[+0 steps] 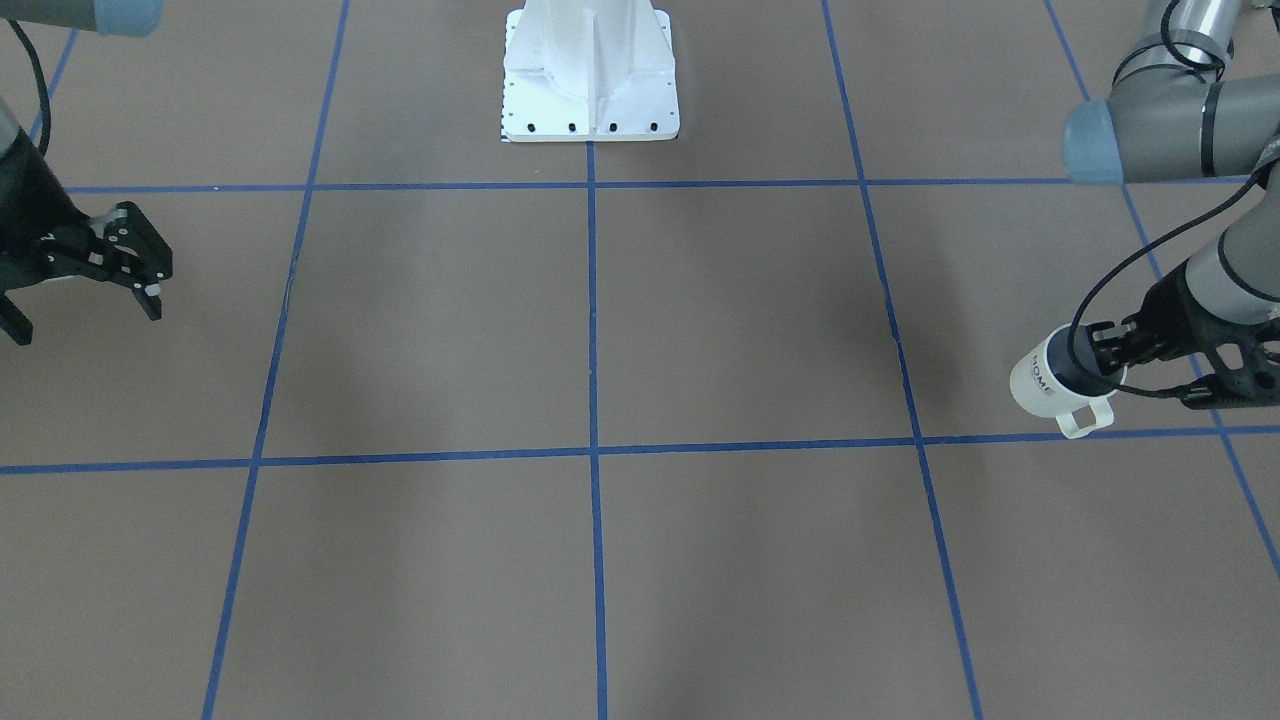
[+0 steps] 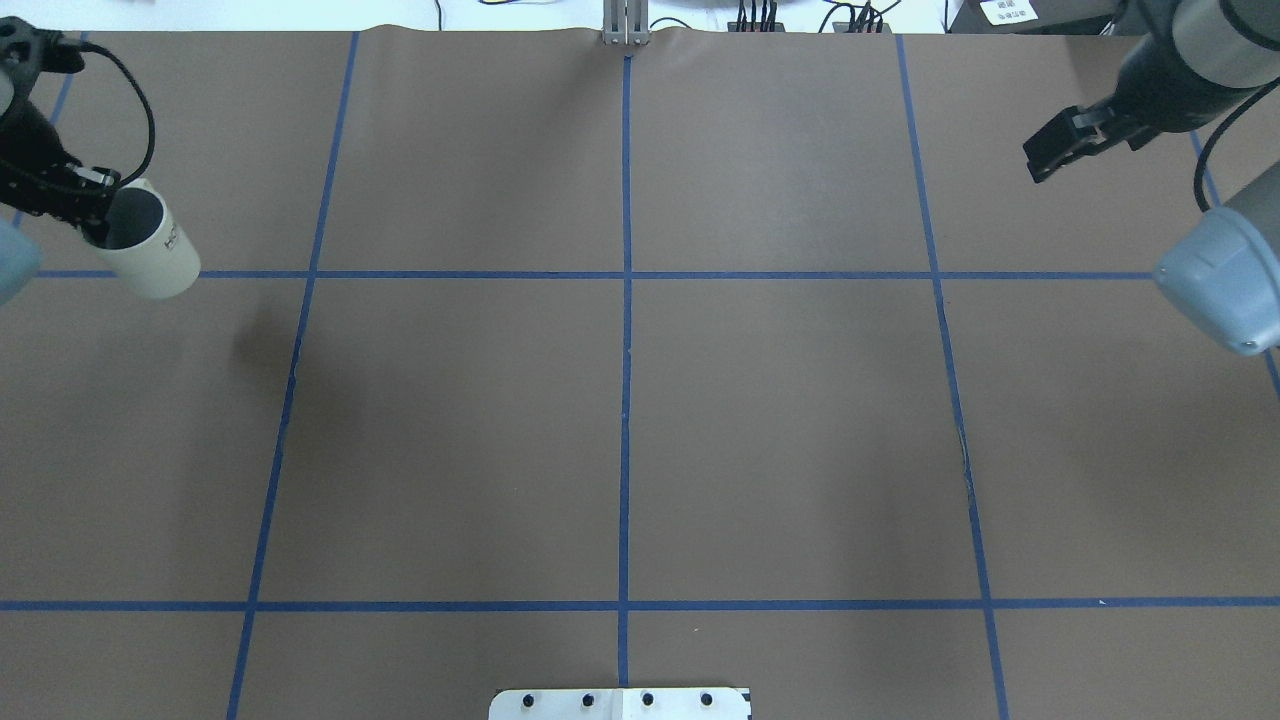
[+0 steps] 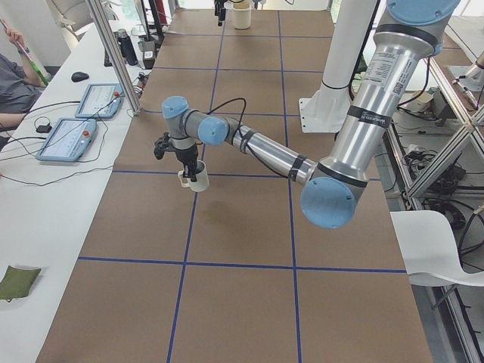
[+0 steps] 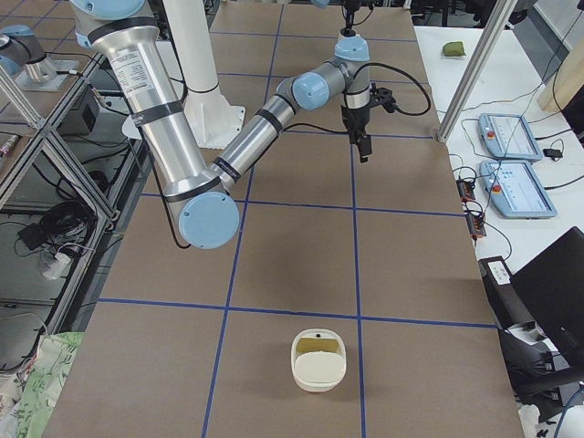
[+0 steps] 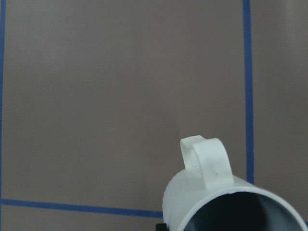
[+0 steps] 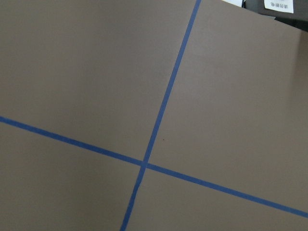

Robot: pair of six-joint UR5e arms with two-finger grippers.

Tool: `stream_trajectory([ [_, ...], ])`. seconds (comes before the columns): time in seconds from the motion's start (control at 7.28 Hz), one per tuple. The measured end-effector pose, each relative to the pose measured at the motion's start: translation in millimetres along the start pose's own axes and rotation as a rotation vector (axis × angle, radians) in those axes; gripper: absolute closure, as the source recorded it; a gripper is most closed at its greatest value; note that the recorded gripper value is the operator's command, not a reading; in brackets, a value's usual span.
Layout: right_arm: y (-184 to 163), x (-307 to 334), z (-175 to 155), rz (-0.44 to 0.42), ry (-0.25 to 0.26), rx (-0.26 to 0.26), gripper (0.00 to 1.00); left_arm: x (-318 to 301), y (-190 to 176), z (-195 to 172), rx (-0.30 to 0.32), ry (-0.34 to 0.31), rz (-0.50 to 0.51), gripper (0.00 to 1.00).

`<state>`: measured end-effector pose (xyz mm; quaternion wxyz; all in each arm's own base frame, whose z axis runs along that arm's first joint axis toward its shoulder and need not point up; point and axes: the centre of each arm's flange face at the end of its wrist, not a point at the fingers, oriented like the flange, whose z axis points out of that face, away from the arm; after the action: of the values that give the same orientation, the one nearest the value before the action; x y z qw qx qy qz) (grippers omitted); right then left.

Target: Left arm hands cup to right arm to dump lemon

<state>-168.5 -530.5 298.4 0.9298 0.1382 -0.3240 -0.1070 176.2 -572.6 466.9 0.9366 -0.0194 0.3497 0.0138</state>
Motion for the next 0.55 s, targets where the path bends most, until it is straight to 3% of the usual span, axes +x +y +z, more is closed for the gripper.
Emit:
stream_trajectory([
  [0.27,40.6,53.1,16.7,-0.027,-0.023,-0.079,0.0,-46.1,56.1,24.9,0.005,0.054,-0.06,1.0],
  [0.55,72.4,77.2,29.6,-0.012,-0.02,-0.126,0.0,-76.4,87.9,45.6,0.054,0.104,-0.162,1.0],
])
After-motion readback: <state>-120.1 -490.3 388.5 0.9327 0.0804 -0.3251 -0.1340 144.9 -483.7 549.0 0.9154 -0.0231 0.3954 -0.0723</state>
